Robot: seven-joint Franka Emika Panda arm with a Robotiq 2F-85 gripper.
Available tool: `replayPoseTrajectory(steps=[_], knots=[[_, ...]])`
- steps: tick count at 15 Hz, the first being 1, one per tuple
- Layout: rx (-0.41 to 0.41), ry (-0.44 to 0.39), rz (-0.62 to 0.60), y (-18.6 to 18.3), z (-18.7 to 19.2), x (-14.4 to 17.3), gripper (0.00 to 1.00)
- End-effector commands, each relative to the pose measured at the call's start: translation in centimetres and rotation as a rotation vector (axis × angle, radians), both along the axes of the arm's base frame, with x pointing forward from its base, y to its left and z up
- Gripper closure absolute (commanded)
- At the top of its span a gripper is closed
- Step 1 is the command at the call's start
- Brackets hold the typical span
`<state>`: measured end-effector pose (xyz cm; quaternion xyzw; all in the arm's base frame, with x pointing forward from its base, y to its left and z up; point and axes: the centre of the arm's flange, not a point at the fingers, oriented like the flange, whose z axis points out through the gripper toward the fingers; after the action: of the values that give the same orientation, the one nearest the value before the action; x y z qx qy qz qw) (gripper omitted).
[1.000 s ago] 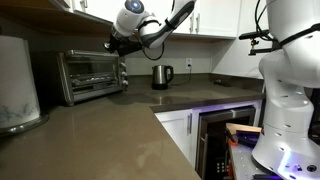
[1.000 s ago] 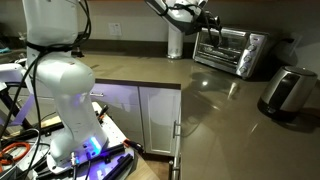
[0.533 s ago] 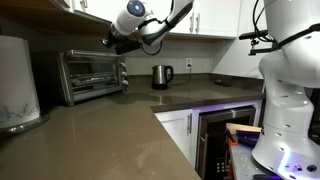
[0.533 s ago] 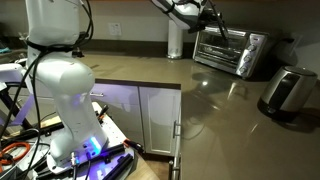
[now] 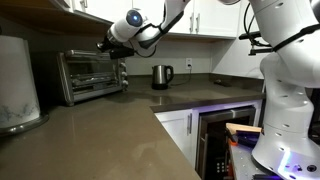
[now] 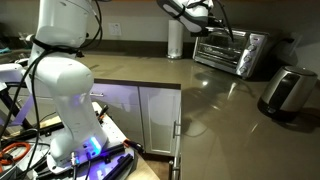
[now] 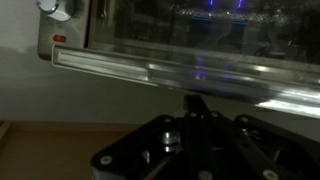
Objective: Open the oven door
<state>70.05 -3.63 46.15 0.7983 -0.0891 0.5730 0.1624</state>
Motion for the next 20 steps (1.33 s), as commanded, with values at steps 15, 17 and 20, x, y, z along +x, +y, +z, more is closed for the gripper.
replayPoseTrajectory(steps=[15,17,20], knots=[[0.140,0.331,-0.012,1.5,0.5,-3.6,1.00],[0.130,0.391,-0.052,2.1,0.7,-4.3,1.00],[0.113,0.484,-0.105,3.1,1.4,-4.8,1.00]])
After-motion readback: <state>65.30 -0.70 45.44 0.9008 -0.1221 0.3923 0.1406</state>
